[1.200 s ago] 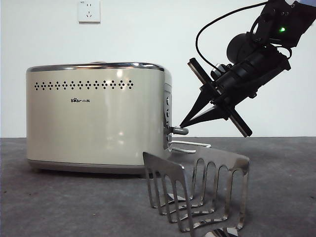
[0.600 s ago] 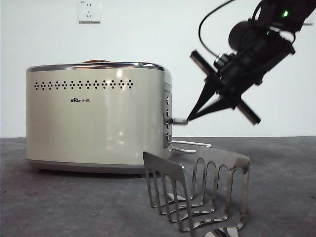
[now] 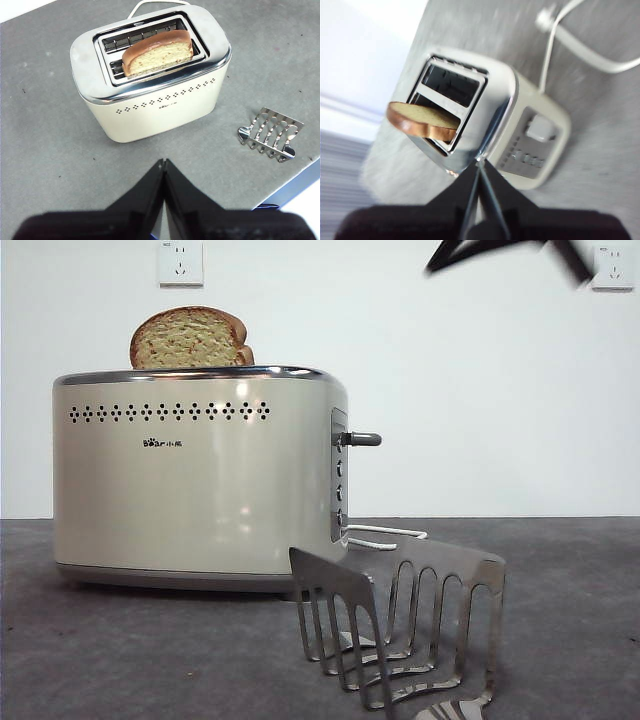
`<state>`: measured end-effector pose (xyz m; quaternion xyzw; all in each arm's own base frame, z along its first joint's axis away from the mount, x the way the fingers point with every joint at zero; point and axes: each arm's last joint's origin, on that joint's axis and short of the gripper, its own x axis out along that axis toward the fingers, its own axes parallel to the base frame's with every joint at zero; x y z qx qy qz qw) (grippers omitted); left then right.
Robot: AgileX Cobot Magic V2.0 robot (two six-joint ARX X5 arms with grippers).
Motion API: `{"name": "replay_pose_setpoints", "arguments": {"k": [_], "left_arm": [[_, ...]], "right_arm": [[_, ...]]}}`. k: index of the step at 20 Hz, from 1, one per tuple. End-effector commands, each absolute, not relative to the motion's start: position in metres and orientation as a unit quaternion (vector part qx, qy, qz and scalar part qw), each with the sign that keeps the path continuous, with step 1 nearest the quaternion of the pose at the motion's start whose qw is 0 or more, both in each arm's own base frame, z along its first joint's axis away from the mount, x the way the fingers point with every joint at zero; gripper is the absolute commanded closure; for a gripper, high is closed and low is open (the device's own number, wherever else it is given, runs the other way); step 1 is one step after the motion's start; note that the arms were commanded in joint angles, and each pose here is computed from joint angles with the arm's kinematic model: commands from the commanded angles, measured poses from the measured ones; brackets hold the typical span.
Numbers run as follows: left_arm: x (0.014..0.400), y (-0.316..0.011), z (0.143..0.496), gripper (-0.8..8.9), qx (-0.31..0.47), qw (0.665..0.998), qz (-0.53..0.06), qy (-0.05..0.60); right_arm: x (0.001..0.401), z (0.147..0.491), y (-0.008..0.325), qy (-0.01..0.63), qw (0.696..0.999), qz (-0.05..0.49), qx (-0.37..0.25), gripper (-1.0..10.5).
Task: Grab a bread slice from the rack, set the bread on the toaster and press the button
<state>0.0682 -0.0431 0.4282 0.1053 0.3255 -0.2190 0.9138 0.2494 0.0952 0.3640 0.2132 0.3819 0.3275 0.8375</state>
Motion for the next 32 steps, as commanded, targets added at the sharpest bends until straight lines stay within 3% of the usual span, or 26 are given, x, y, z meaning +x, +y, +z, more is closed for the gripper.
{"name": "replay_pose_setpoints", "arguments": {"k": [1, 7, 13, 22, 27, 32], "left_arm": [[0.069, -0.044, 0.427, 8.21, 0.101, 0.914, -0.217, 0.328], [0.072, -0.046, 0.426, 8.21, 0.103, 0.912, -0.216, 0.333], [0.084, -0.054, 0.423, 8.17, 0.111, 0.904, -0.214, 0.353], [0.123, -0.081, 0.407, 8.17, 0.137, 0.875, -0.204, 0.417], [0.131, -0.079, 0.404, 8.17, 0.129, 0.874, -0.189, 0.429], [0.124, -0.047, 0.384, 8.17, 0.076, 0.884, -0.127, 0.444]], "right_arm": [[0.219, 0.385, 0.083, 0.341, 0.875, 0.300, 0.167, 9.5], [0.169, 0.405, 0.060, 0.298, 0.927, 0.199, 0.113, 9.5], [0.138, 0.405, 0.042, 0.306, 0.946, 0.085, 0.065, 9.5], [0.128, 0.384, 0.031, 0.411, 0.909, -0.069, -0.024, 9.5], [0.137, 0.374, 0.033, 0.459, 0.884, -0.082, -0.049, 9.5], [0.149, 0.369, 0.036, 0.476, 0.873, -0.084, -0.056, 9.5]]}}
